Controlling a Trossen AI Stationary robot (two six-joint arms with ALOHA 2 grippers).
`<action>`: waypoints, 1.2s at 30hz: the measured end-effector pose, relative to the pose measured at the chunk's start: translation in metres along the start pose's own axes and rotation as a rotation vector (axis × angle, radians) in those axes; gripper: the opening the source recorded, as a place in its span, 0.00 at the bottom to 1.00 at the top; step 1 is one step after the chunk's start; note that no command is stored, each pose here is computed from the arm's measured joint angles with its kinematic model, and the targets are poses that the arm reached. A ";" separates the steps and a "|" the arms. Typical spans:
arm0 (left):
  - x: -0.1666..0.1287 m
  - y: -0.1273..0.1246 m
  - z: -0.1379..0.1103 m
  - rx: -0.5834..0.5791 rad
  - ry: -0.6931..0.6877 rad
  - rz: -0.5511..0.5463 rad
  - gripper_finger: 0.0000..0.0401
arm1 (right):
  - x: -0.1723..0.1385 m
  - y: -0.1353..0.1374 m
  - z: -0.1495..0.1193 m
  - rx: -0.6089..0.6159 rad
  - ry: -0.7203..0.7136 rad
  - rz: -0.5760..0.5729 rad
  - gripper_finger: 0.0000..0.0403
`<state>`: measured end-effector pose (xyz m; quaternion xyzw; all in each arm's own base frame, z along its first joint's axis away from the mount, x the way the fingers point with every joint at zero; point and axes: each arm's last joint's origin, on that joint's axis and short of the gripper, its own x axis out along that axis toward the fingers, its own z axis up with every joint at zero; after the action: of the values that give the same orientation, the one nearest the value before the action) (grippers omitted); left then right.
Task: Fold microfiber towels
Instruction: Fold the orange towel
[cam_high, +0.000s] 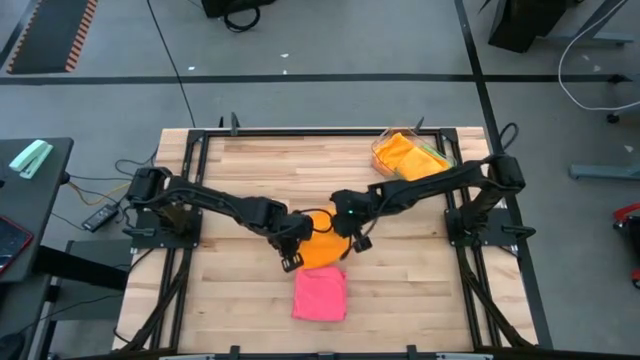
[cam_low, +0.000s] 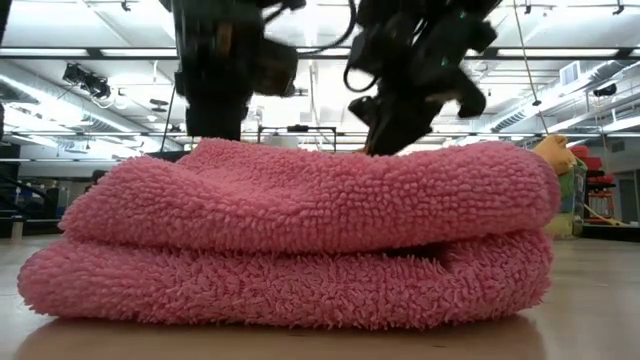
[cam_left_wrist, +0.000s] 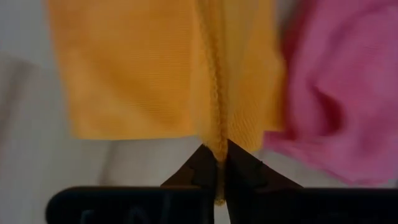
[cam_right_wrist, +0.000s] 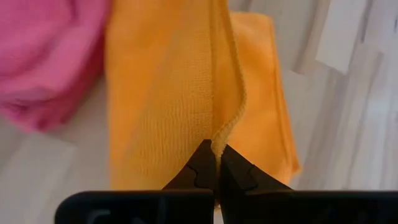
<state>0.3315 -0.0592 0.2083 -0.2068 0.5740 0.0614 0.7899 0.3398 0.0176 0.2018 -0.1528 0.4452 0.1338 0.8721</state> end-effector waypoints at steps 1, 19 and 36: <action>0.002 0.004 -0.001 -0.008 0.000 0.015 0.06 | 0.002 -0.003 -0.001 0.001 0.006 -0.012 0.01; 0.034 0.045 -0.015 -0.149 0.001 0.064 0.06 | 0.044 -0.044 -0.025 -0.047 0.033 -0.077 0.02; 0.022 0.060 -0.007 -0.186 0.022 0.007 0.49 | -0.007 -0.079 -0.026 0.113 0.047 -0.204 0.39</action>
<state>0.3125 -0.0107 0.1705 -0.2779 0.5752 0.1147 0.7608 0.3455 -0.0655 0.2048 -0.1512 0.4546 0.0156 0.8776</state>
